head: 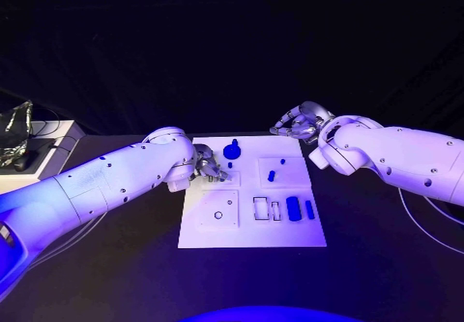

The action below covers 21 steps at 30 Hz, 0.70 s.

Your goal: Assemble the parts on the task board

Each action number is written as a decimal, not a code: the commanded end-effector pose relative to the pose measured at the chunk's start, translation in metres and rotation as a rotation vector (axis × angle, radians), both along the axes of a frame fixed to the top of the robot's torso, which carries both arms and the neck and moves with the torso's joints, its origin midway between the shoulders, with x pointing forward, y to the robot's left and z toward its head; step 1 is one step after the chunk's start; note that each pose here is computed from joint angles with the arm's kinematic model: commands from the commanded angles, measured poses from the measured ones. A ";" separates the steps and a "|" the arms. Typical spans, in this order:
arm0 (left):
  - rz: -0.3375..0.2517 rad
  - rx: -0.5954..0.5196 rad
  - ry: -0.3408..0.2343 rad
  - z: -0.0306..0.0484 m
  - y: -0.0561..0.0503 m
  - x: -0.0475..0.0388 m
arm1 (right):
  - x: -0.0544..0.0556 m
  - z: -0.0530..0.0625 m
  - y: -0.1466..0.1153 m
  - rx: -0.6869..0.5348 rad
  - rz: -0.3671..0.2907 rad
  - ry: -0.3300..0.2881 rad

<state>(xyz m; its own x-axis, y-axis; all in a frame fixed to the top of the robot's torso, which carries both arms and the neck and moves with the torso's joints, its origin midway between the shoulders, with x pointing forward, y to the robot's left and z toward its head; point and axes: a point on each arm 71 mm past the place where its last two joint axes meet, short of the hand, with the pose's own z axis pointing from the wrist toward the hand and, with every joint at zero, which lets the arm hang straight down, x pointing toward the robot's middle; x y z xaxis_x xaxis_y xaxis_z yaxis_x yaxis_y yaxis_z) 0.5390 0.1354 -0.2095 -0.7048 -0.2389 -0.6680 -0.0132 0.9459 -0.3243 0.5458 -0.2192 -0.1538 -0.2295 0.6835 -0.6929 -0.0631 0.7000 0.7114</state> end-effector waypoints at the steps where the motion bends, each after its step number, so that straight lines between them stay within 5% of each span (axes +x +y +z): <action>1: -0.006 -0.019 0.013 0.0013 -0.002 -0.0019 | 0.000 0.000 0.001 -0.005 0.017 -0.001; 10: 0.019 -0.067 -0.002 0.0174 0.006 0.0014 | 0.000 -0.001 -0.001 -0.005 0.013 -0.001; 21: 0.164 -0.162 -0.106 0.0537 0.046 0.0243 | 0.001 0.000 -0.006 0.000 -0.003 -0.015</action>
<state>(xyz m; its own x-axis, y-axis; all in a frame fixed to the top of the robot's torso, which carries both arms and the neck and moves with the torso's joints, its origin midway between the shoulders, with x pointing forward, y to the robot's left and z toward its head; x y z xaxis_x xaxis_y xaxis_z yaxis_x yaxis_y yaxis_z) 0.5610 0.1803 -0.1590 -0.6019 -0.4141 -0.6828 -0.1087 0.8896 -0.4436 0.5467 -0.2252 -0.1546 -0.2197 0.6851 -0.6945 -0.0550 0.7021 0.7100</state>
